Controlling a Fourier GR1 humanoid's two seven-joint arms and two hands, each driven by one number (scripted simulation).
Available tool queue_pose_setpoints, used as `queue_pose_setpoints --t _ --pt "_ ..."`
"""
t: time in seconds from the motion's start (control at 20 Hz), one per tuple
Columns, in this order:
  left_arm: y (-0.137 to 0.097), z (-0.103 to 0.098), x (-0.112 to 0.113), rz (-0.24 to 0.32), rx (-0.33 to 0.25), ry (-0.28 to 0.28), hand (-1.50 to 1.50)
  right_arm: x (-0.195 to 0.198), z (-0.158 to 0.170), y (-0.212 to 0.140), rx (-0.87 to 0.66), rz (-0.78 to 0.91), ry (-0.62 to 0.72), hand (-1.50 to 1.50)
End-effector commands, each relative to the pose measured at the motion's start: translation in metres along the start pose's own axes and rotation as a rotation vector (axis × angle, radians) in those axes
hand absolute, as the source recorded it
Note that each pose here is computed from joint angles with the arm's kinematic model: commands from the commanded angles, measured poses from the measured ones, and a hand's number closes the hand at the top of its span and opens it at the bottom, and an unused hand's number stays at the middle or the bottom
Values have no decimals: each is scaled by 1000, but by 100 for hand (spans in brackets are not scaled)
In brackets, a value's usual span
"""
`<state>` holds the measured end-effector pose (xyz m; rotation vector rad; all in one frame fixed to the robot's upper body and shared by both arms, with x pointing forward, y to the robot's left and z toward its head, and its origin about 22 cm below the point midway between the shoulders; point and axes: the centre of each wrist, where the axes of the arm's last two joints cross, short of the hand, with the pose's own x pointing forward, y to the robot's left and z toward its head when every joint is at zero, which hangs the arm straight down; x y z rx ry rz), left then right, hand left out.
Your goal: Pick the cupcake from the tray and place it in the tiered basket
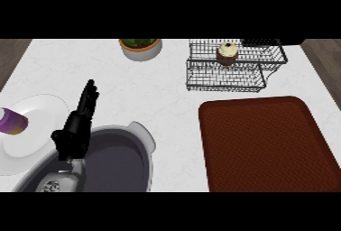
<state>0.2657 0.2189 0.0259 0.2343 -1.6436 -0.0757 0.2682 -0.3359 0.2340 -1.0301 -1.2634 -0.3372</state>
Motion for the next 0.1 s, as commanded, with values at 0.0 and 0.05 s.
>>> queue_pose_setpoints --t 0.0,0.05 --pt "-6 1 1 4 14 8 0 -40 33 -55 13 -22 -6 -150" --pt "-5 3 -3 15 22 2 0 -54 28 -72 25 -16 -23 -150"
